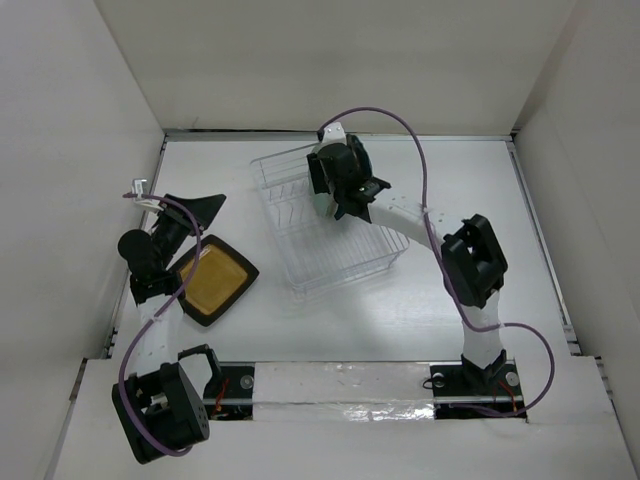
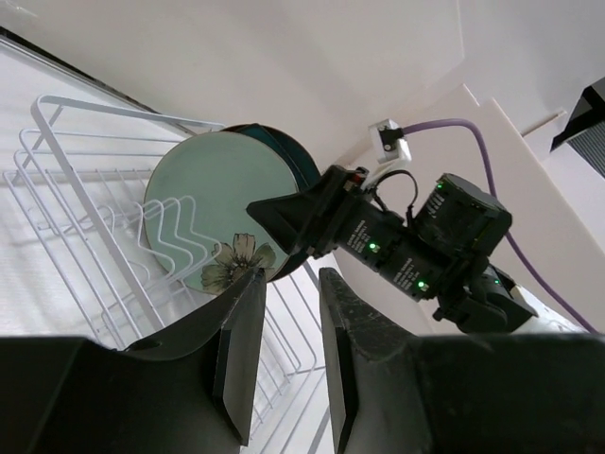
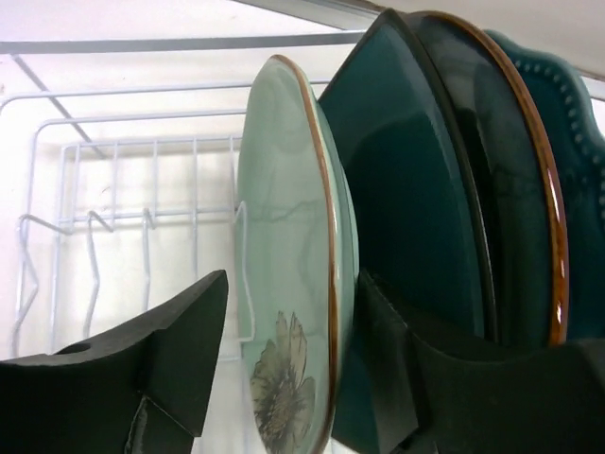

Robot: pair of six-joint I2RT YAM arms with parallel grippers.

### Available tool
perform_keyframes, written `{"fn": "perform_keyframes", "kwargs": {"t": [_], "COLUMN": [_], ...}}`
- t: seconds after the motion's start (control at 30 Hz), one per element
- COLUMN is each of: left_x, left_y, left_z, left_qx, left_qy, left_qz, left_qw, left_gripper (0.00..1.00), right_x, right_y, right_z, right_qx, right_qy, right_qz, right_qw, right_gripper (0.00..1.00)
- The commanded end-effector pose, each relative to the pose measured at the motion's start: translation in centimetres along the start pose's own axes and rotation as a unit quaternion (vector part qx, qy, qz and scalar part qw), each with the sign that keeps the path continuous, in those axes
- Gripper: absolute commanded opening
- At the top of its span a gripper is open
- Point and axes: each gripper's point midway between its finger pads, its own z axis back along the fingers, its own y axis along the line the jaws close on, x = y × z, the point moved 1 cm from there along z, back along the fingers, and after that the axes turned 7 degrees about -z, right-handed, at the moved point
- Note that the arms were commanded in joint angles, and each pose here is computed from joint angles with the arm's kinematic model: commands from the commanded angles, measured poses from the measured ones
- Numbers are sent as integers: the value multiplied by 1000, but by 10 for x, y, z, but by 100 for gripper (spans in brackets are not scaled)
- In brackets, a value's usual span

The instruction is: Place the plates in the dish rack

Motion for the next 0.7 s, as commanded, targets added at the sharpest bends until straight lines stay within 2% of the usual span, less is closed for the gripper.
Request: {"fn": "perform_keyframes", "kwargs": {"t": [0.0,0.1,0.17,0.27,0.33,0.37,0.4,0.47,0.5,0.57,0.6,0.63,0.67], "left_x": [6,3,2,8,23,23,24,31,39,54,53,58,58], "left_y": [-10,-13,-16,-27,-45,-59,-71,-108,-119,-152,-166,-183,-192], "left_z": [-1,-5,-10,-9,-7,-9,-9,-9,-5,6,9,14,18], "left_qx": [-19,-20,-20,-27,-34,-51,-64,-87,-92,-118,-135,-148,-160], "left_qy": [-5,2,15,1,-20,-20,-20,-32,-46,-72,-69,-74,-76], "left_qz": [-33,-43,-52,-78,-103,-110,-126,-154,-166,-187,-188,-203,-208], "left_qw": [999,999,998,997,994,992,990,984,981,973,970,965,962], "left_gripper": [26,27,27,28,28,28,28,28,28,27,25,23,19], "right_x": [59,79,96,106,103,102,97,95,86,78,74,56,50], "right_y": [-4,-2,5,23,48,58,76,97,108,137,141,159,167], "right_z": [32,57,77,103,121,127,137,147,146,155,152,149,148], "right_qx": [24,45,75,123,162,179,201,231,242,284,289,303,319], "right_qy": [-60,-78,-93,-103,-100,-100,-97,-97,-89,-79,-73,-53,-43], "right_qz": [-36,-44,-53,-50,-31,-25,-16,-11,-7,-4,-6,-2,0], "right_qw": [997,995,991,986,981,978,975,968,966,956,955,951,947], "right_gripper": [67,76,79,79,75,71,60,51,37,25,9,1,0]}}
